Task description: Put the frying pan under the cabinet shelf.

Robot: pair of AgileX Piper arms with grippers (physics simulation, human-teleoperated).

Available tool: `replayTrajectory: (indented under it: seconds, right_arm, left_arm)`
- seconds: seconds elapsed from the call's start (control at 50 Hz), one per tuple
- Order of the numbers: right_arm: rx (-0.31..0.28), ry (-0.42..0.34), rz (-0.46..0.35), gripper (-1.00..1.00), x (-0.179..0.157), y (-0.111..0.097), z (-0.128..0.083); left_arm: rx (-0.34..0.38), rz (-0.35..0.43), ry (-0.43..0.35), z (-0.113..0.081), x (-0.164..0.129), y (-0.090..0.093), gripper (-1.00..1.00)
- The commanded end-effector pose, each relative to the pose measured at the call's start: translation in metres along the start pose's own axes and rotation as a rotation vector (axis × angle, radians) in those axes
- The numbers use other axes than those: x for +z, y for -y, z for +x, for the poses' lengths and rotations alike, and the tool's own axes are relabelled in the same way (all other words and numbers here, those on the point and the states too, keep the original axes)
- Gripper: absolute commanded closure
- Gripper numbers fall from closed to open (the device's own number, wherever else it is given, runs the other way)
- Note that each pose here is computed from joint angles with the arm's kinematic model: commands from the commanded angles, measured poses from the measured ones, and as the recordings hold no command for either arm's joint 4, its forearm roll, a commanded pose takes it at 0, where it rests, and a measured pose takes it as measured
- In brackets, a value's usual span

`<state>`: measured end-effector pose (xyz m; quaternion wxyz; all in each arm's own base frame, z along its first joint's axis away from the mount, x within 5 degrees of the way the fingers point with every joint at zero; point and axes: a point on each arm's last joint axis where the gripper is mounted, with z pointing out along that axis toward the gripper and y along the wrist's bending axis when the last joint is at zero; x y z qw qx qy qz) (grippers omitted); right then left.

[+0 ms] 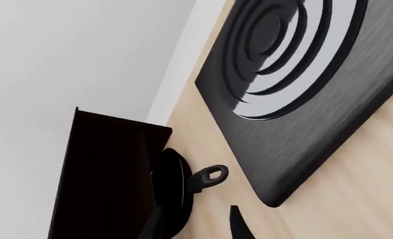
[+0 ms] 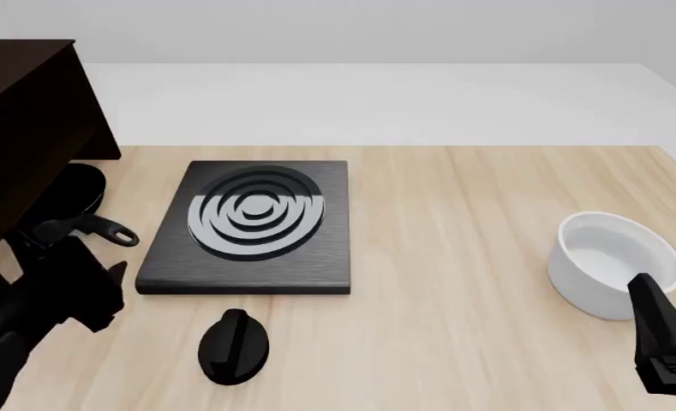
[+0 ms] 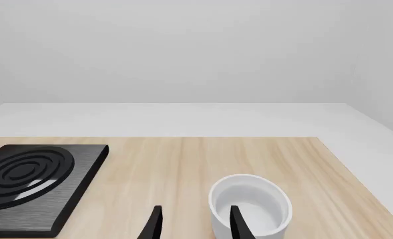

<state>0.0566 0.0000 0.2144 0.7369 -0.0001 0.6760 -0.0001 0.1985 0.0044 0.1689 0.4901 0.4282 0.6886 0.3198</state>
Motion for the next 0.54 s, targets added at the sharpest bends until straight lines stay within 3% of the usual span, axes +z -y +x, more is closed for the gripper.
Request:
replayTrajectory:
  seconds: [0.02,0.22,0.54]
  right_arm:
    - [0.000,0.000,0.000,-1.00,0.000,0.000,0.000]
    - [0.000,0.000,0.000,-1.00,0.000,0.000,0.000]
    - [0.000,0.000,0.000,-1.00,0.000,0.000,0.000]
  left_arm:
    - [0.011,0.034,0.045,-0.007,-0.010,0.011,-1.00]
    - [0.027,0.057,0.082,-0.012,-0.009,0.020,-1.00]
    - [0.015,0.087,0.163,-0.032,-0.011,0.018,-1.00]
